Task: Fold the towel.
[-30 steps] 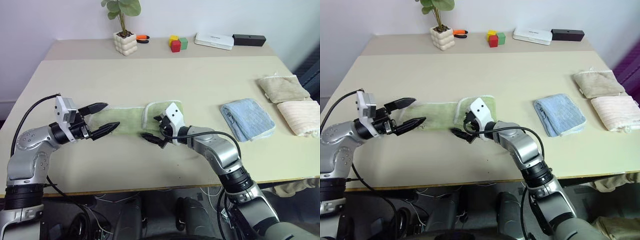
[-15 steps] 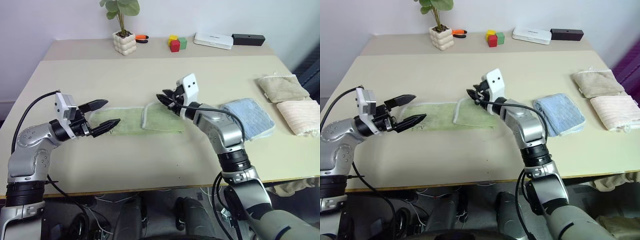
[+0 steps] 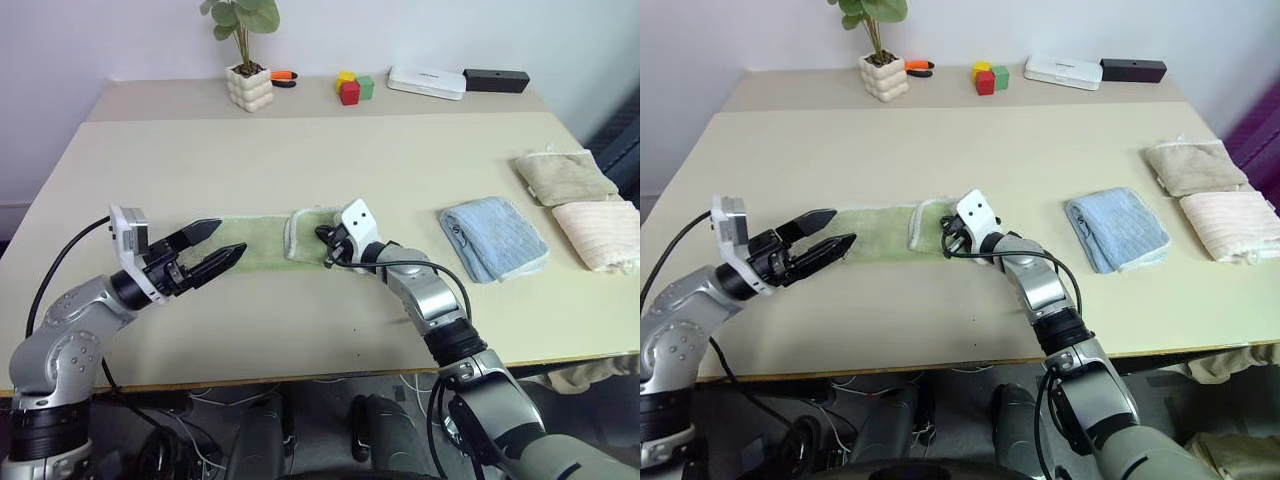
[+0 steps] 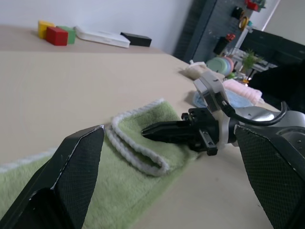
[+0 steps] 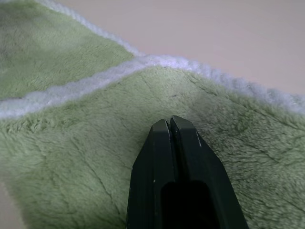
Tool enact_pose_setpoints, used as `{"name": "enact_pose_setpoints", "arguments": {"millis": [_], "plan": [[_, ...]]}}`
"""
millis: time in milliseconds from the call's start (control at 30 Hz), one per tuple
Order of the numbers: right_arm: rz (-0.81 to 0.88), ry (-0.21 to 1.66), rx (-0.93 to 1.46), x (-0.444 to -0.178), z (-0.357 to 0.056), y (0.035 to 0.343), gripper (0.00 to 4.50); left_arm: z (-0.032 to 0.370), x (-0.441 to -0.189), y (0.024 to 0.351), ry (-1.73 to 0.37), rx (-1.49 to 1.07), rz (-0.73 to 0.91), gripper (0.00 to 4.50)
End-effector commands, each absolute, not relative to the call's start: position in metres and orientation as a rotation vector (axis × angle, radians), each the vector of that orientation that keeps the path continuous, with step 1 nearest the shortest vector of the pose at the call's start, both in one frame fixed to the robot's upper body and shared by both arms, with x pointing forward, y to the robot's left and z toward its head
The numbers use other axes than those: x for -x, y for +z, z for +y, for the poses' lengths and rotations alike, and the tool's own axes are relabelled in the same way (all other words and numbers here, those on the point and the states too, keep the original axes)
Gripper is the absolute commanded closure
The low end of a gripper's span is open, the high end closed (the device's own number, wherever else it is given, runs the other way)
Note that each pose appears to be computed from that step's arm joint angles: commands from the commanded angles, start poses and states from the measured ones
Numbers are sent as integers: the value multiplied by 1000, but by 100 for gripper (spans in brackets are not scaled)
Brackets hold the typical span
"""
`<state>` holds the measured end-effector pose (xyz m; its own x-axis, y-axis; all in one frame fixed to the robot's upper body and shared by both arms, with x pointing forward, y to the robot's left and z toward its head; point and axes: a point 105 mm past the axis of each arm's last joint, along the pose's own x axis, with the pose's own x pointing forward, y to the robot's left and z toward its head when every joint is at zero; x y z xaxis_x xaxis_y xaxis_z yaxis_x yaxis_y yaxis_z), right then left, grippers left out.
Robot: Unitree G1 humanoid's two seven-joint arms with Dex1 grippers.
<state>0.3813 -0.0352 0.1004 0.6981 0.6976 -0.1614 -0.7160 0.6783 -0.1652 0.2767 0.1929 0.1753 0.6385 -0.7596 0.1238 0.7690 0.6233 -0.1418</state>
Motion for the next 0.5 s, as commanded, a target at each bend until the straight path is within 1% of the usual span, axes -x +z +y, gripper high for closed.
{"name": "enact_pose_setpoints", "arguments": {"millis": [33, 133, 167, 233, 267, 367, 400, 500], "plan": [[100, 816, 207, -378, -31, 94, 446, 192, -272, 188, -884, 163, -86, 0], [61, 816, 162, -380, -28, 106, 365, 190, -272, 185, -879, 181, -65, 0], [42, 813, 157, -380, -27, 110, 323, 190, -272, 184, -873, 188, -59, 0], [4, 827, 122, -379, -27, 122, 226, 195, -276, 184, -822, 219, -61, 0], [-6, 825, 117, -379, -28, 126, 168, 198, -278, 184, -795, 249, -60, 0], [-23, 828, 94, -378, -31, 132, 23, 201, -277, 181, -747, 327, -38, 0], [-24, 822, 65, -379, -34, 135, 6, 203, -277, 179, -713, 369, -26, 0], [-57, 834, 56, -377, -38, 146, 6, 203, -271, 174, -657, 467, -6, 0]]}}
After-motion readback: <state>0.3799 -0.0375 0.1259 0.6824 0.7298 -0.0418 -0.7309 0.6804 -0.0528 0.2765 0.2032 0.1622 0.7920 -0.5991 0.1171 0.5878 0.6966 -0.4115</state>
